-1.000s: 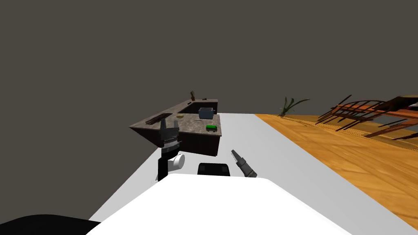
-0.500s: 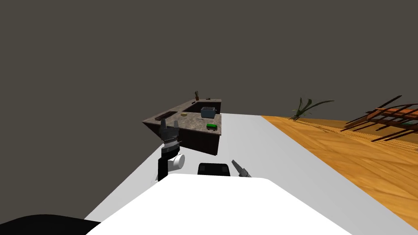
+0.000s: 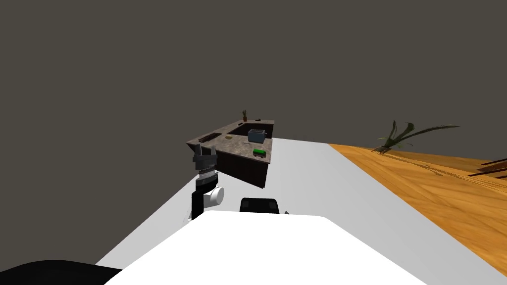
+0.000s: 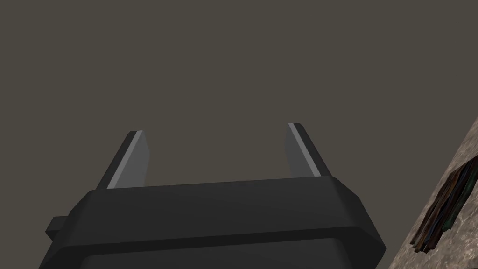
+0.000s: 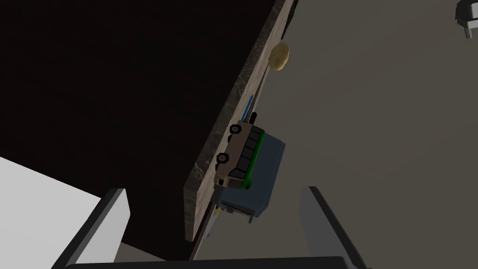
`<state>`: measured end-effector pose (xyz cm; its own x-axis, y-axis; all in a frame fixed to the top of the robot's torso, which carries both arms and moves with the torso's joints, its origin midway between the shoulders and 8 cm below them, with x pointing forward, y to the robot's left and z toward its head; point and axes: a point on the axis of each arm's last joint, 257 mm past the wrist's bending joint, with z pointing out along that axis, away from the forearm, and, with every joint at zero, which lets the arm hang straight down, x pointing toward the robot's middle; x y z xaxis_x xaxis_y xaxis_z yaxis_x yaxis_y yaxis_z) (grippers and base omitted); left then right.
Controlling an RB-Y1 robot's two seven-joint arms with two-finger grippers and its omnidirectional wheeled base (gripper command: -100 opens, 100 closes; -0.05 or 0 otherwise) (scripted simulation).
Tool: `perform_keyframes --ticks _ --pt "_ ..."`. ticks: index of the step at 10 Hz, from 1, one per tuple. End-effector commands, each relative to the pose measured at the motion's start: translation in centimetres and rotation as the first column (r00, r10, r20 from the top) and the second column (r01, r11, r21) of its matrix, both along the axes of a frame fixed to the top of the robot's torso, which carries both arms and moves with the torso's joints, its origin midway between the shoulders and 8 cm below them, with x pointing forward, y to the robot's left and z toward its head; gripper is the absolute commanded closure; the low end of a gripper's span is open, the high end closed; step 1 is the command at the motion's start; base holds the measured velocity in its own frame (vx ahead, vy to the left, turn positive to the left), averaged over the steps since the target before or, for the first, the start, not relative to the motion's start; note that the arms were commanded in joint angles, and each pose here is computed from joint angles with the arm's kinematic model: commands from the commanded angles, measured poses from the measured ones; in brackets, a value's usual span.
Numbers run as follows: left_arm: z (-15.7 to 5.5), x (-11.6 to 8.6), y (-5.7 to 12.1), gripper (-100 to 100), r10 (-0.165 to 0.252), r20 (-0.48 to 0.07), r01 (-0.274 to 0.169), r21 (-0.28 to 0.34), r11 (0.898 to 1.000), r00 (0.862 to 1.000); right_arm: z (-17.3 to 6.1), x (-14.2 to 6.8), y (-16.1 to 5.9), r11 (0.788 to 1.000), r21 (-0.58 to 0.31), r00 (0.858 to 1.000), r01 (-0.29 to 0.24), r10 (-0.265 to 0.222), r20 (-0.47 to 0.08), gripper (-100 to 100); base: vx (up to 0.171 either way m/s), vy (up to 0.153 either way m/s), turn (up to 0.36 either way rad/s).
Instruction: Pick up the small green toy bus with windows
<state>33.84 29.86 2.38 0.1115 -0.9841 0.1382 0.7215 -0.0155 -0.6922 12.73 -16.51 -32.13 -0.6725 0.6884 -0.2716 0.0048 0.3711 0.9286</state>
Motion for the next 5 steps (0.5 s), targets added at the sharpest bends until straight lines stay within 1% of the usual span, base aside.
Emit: perform_keyframes --ticks 1,2,3,4,5 --pt "0.0 0.0 0.0 0 0.000 0.000 0.000 0.000 1.000 1.000 -0.7 -1.3 -0.4 0.999 -0.023 0.999 -0.030 0.030 -0.026 -100 -0.022 -0.045 0.134" --pt "0.0 0.0 0.0 0 0.000 0.000 0.000 0.000 1.000 1.000 -1.8 -3.5 -0.9 0.997 -0.048 0.996 -0.063 0.060 -0.070 -100 -0.027 -0.036 0.299" --pt "0.0 0.0 0.0 0 0.000 0.000 0.000 0.000 1.000 1.000 -1.9 -3.8 -1.2 0.995 -0.057 0.995 -0.076 0.072 -0.075 -100 -0.024 -0.029 0.124" --pt "0.0 0.0 0.0 0 0.000 0.000 0.000 0.000 1.000 1.000 -2.9 -5.9 -2.0 0.991 -0.082 0.988 -0.109 0.099 -0.119 -100 -0.024 -0.014 0.251" --pt "0.0 0.0 0.0 0 0.000 0.000 0.000 0.000 1.000 1.000 -3.0 -6.2 -2.4 0.988 -0.093 0.985 -0.126 0.114 -0.126 -100 -0.018 -0.016 0.135"
